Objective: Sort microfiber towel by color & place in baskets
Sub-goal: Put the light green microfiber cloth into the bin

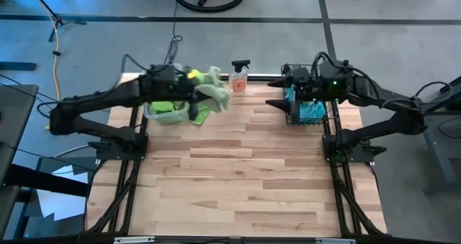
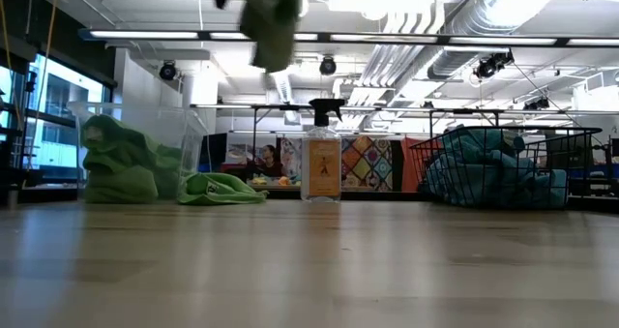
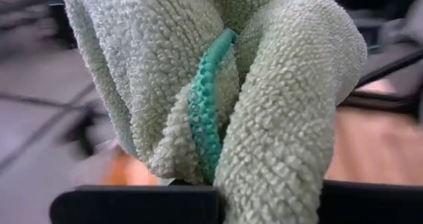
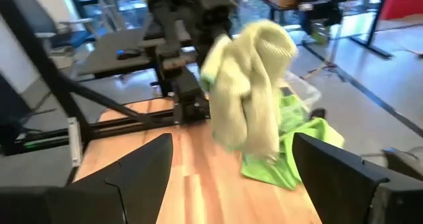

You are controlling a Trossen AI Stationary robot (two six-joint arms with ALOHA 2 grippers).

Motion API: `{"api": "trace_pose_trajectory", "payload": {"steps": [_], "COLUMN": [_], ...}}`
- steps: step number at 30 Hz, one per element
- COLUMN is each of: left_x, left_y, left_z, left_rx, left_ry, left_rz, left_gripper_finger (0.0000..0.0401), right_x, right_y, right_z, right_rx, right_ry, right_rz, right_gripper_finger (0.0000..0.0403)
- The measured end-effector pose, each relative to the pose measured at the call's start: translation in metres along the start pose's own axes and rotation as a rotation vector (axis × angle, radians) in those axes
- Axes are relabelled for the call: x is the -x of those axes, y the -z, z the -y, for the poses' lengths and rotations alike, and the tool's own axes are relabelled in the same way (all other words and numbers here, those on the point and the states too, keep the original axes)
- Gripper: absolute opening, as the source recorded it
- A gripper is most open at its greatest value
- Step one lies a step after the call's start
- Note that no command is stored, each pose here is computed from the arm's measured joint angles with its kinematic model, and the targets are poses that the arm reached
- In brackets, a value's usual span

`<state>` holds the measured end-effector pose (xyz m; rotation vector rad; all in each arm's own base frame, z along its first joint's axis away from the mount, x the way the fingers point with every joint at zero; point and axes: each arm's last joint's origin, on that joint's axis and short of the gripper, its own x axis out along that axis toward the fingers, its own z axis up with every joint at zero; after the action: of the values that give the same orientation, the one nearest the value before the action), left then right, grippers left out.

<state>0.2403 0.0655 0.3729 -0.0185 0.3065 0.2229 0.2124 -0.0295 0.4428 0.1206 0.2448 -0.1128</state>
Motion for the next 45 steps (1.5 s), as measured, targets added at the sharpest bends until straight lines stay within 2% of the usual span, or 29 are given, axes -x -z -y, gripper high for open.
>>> {"api": "trace_pose_trajectory", "payload": {"steps": [6, 11, 15, 19, 21, 24, 30, 35, 38, 41, 45], "left_x": [0.060, 0.097, 0.112, 0.120, 0.119, 0.114, 0.091, 0.070, 0.054, 0.040, 0.030], "left_y": [-0.001, 0.006, 0.020, 0.030, 0.032, 0.039, 0.063, 0.081, 0.087, 0.090, 0.098], "left_z": [-0.009, -0.012, -0.014, -0.021, -0.027, -0.038, -0.069, -0.096, -0.109, -0.119, -0.131], "left_rx": [-0.025, 0.000, 0.029, 0.033, 0.039, 0.081, 0.206, 0.217, 0.190, 0.180, 0.205], "left_ry": [-0.243, -0.349, -0.464, -0.696, -0.765, -0.755, -0.786, -0.754, -0.697, -0.649, -0.637], "left_rz": [-0.013, -0.053, -0.166, -0.262, -0.295, -0.384, -0.692, -0.899, -0.936, -0.905, -0.937], "left_gripper_finger": [0.0005, 0.0005, 0.0005, 0.0005, 0.0005, 0.0005, 0.0005, 0.0005, 0.0005, 0.0005, 0.0005], "right_x": [-0.002, -0.007, -0.009, -0.009, -0.009, -0.009, -0.009, -0.009, -0.009, -0.009, -0.009], "right_y": [0.001, 0.003, 0.003, 0.003, 0.003, 0.003, 0.003, 0.003, 0.003, 0.003, 0.005], "right_z": [0.001, 0.002, 0.003, 0.003, 0.003, 0.004, 0.004, 0.004, 0.004, 0.004, 0.004], "right_rx": [0.025, 0.034, 0.028, 0.027, 0.027, 0.030, 0.035, 0.031, 0.031, 0.031, 0.027], "right_ry": [0.043, 0.062, 0.063, 0.072, 0.088, 0.118, 0.124, 0.124, 0.124, 0.124, 0.125], "right_rz": [-0.009, -0.020, -0.026, -0.024, -0.023, -0.020, -0.020, -0.020, -0.020, -0.020, -0.037], "right_gripper_finger": [0.0307, 0.0307, 0.0307, 0.0307, 0.0307, 0.0307, 0.0307, 0.0307, 0.0307, 0.0307, 0.0307]}}
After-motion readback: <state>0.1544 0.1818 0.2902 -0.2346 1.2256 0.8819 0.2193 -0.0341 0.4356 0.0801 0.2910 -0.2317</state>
